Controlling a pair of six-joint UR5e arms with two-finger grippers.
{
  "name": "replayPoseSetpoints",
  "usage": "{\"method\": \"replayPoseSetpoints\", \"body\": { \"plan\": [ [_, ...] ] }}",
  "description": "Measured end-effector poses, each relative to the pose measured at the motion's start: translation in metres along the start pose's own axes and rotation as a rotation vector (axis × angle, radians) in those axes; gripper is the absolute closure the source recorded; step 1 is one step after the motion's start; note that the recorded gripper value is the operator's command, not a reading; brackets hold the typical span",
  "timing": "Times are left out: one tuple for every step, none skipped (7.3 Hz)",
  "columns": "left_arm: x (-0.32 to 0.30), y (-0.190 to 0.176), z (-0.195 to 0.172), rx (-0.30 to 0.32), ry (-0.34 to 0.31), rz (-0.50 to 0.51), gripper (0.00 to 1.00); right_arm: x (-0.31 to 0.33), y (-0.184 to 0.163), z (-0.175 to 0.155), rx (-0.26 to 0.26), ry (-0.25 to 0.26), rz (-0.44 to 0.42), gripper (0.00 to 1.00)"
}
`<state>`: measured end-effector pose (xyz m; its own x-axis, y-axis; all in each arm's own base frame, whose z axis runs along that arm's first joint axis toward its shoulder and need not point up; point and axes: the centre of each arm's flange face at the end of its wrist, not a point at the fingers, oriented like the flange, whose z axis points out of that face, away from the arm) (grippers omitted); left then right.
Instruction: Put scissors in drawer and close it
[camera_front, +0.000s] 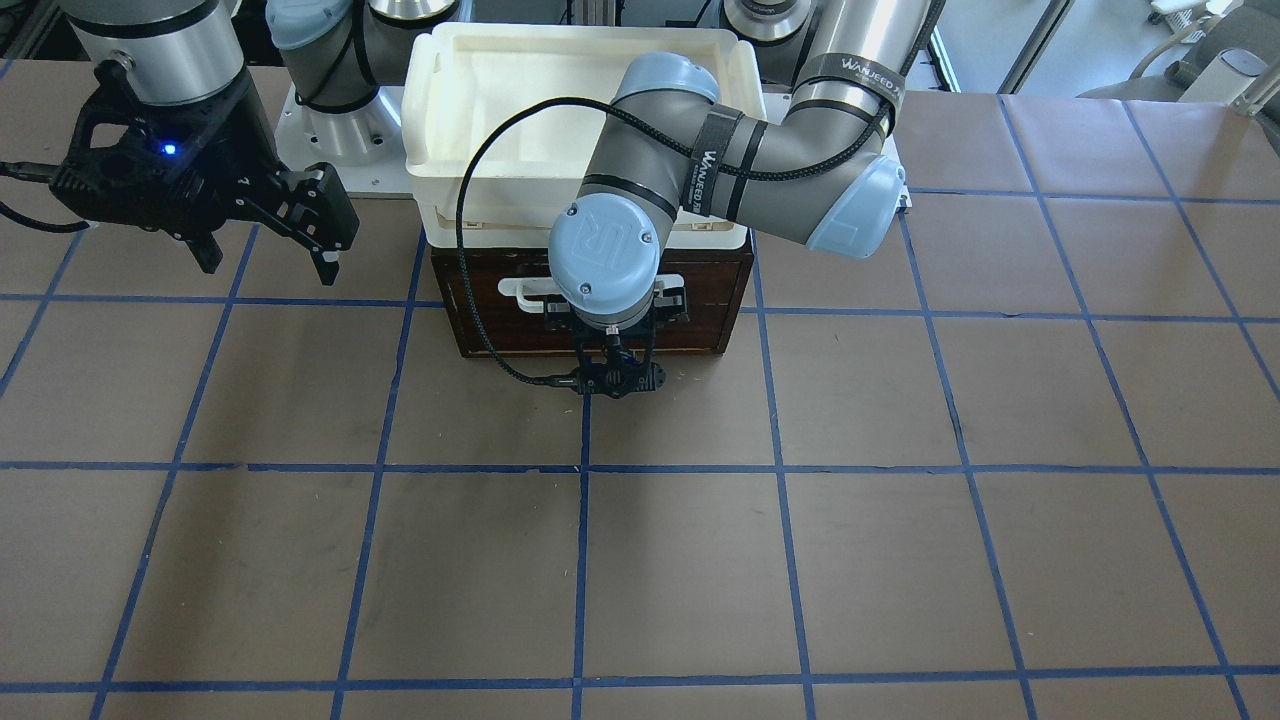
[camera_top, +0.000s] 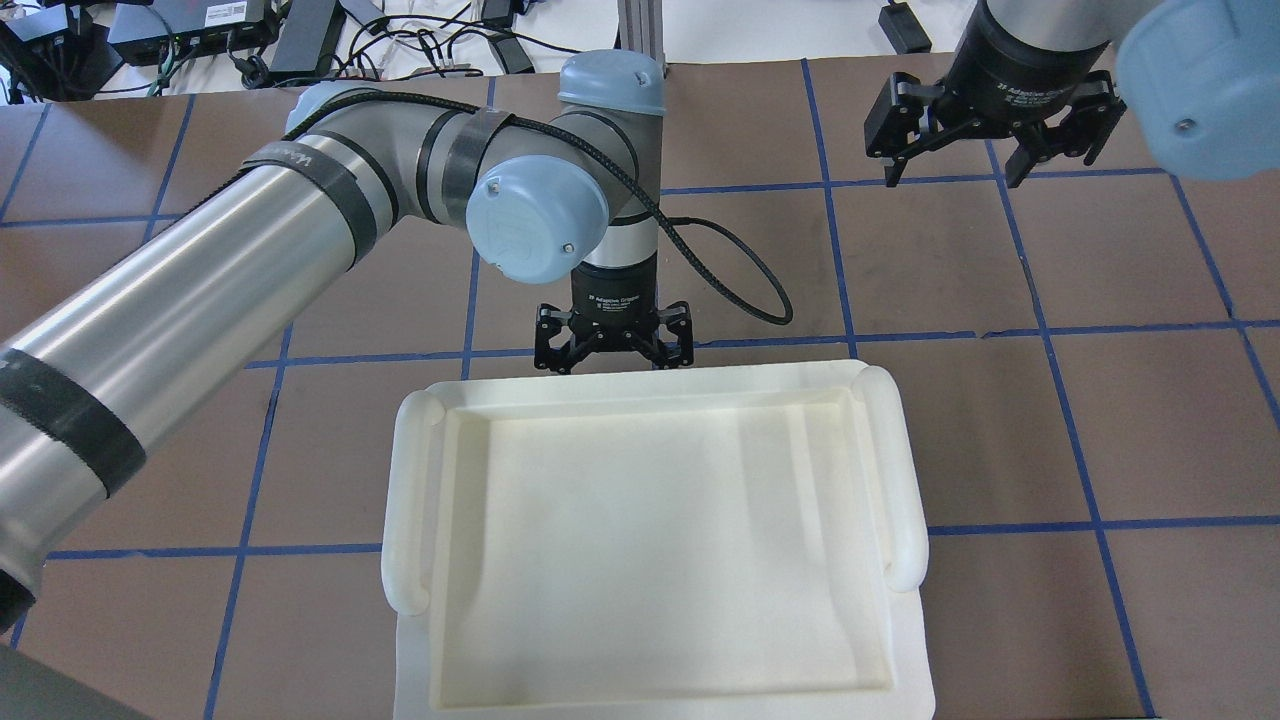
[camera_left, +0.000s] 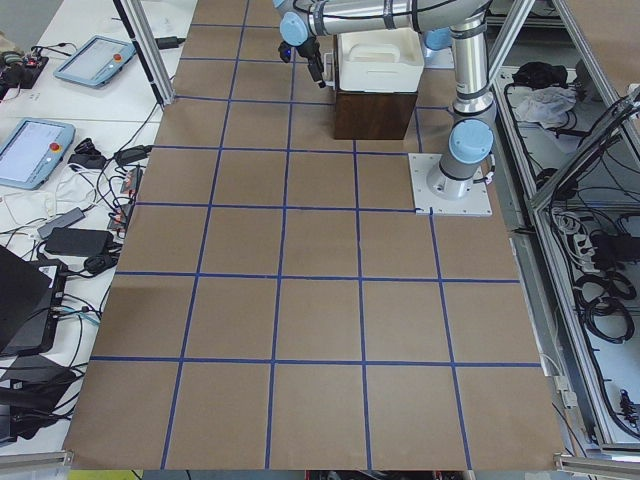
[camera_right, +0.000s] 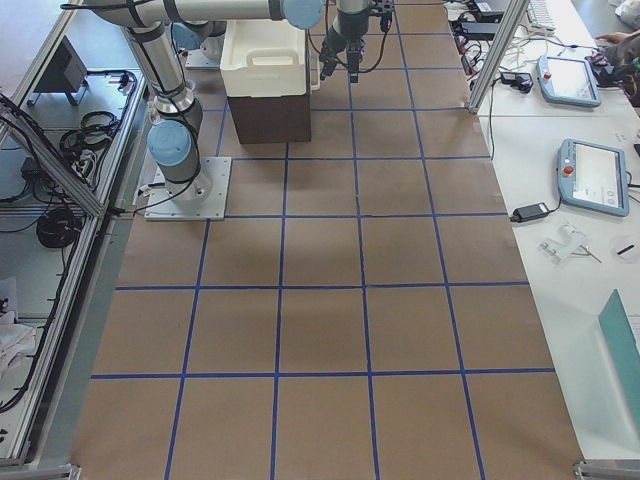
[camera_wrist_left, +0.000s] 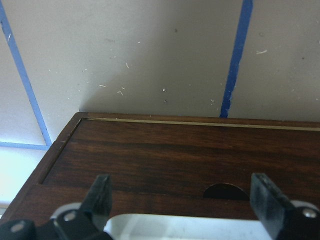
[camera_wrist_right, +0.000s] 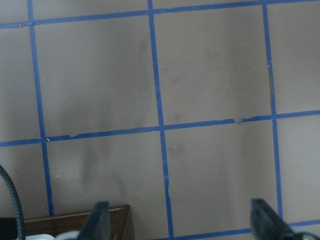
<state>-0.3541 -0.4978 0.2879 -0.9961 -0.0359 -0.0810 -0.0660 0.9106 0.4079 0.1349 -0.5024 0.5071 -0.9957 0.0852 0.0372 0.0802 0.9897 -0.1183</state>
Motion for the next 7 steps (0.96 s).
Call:
{"method": "replayPoseSetpoints", "body": {
  "plan": [
    [0.005, 0.004, 0.002, -0.011, 0.007, 0.006, 0.00, 0.001, 0.000, 0.000, -0.002, 0.005, 0.000, 0.00],
    [0.005, 0.005, 0.000, -0.008, 0.009, 0.014, 0.00, 0.001, 0.000, 0.000, -0.002, 0.006, 0.000, 0.00],
    [0.003, 0.001, -0.008, 0.025, 0.014, 0.026, 0.00, 0.001, 0.000, 0.000, -0.003, 0.006, -0.001, 0.00],
    [-0.001, -0.009, -0.020, 0.093, 0.020, 0.033, 0.00, 0.001, 0.000, 0.000, -0.003, 0.006, -0.001, 0.00],
    [-0.010, -0.018, -0.038, 0.166, 0.025, 0.037, 0.00, 0.001, 0.000, 0.000, -0.003, 0.007, -0.001, 0.00],
    [-0.018, -0.020, -0.063, 0.234, 0.039, 0.043, 0.00, 0.001, 0.000, 0.000, -0.003, 0.006, -0.002, 0.00],
    [-0.025, -0.011, -0.093, 0.298, 0.051, 0.050, 0.00, 0.001, 0.000, 0.000, -0.003, 0.006, -0.003, 0.00]
  ]
}}
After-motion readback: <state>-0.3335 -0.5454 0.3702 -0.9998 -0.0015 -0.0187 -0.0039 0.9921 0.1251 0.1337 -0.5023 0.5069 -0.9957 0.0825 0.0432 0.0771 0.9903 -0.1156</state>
